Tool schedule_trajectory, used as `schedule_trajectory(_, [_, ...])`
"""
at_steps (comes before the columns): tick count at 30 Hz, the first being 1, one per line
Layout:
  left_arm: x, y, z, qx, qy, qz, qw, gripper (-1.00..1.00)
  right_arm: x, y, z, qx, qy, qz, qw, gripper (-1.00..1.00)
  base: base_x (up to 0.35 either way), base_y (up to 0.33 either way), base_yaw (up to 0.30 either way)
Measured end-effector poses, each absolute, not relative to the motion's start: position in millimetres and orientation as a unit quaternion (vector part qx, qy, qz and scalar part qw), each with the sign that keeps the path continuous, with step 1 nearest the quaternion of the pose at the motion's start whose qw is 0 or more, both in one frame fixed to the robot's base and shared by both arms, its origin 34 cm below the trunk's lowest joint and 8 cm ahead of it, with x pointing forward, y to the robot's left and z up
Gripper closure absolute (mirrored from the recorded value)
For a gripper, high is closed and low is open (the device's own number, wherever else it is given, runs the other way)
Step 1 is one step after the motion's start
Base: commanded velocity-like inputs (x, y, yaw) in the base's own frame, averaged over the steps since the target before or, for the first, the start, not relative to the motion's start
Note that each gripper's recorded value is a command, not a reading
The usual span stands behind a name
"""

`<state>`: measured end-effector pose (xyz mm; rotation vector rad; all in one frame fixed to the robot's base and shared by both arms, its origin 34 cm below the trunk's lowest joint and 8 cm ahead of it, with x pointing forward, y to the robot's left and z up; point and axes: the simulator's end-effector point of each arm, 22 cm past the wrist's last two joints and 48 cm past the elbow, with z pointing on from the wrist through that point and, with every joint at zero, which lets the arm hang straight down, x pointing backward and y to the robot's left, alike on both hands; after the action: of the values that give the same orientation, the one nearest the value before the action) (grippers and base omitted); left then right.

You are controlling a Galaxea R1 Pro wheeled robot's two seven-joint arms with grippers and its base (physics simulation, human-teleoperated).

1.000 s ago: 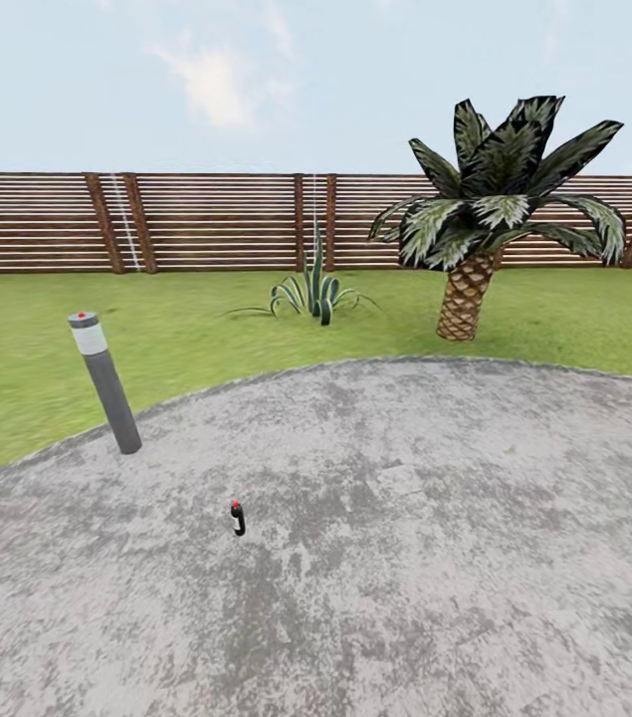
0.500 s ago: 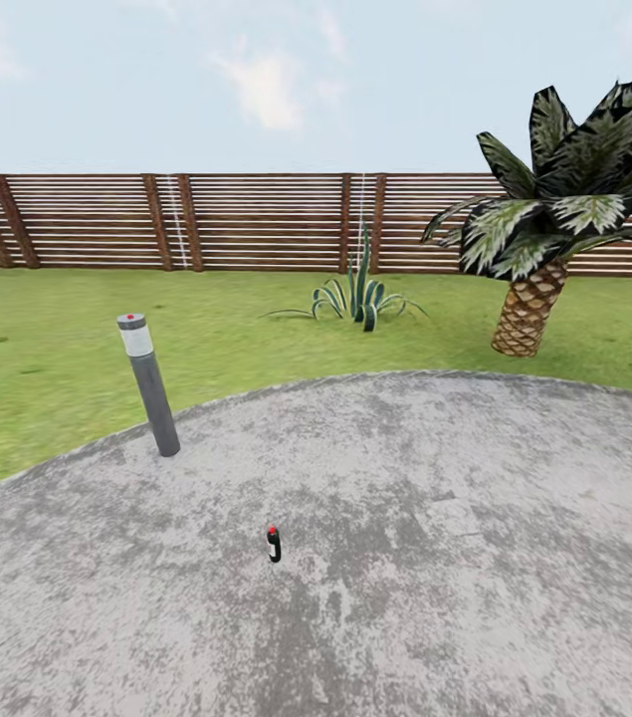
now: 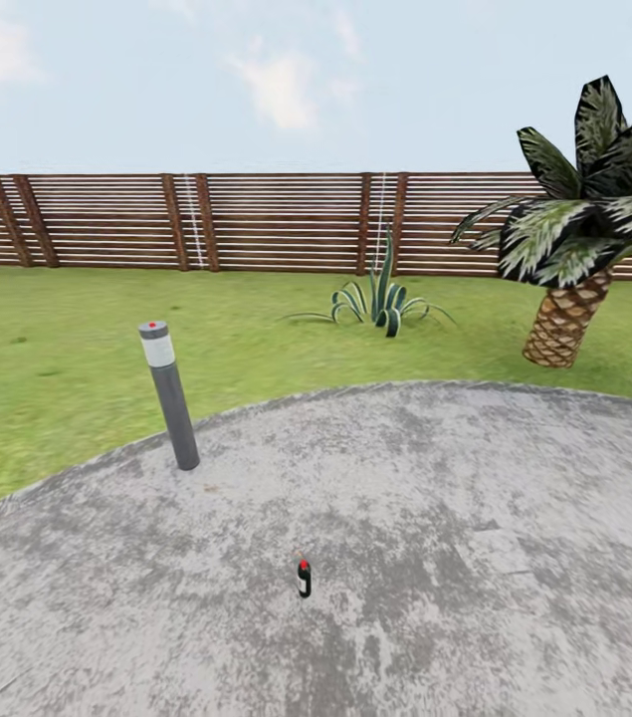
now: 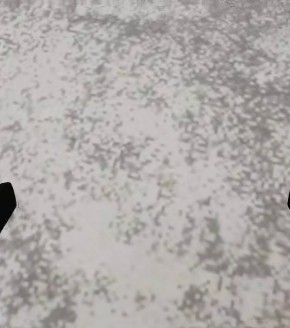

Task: In the garden, pick up the pesticide atomizer on the floor and spray pesticide onto both trees until each tree trunk is fully covered.

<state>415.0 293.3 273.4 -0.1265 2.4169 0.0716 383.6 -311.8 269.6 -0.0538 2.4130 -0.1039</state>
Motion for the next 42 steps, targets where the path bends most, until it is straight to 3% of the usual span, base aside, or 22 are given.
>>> schedule_trajectory(28, [417.8, 293.3, 276.2, -0.049, 0.933, 0.027, 0.357, -1.00, 386.2, -313.1, 272.1, -0.018, 0.932, -0.041, 0.359, -1.00, 0.281, 0.236, -0.059])
schedule_trajectory(42, [417.9, 293.3, 276.2, -0.049, 0.932, 0.027, 0.357, -1.00, 386.6, -313.4, 272.3, -0.018, 0.932, -0.041, 0.359, -1.00, 0.186, 0.290, -0.002])
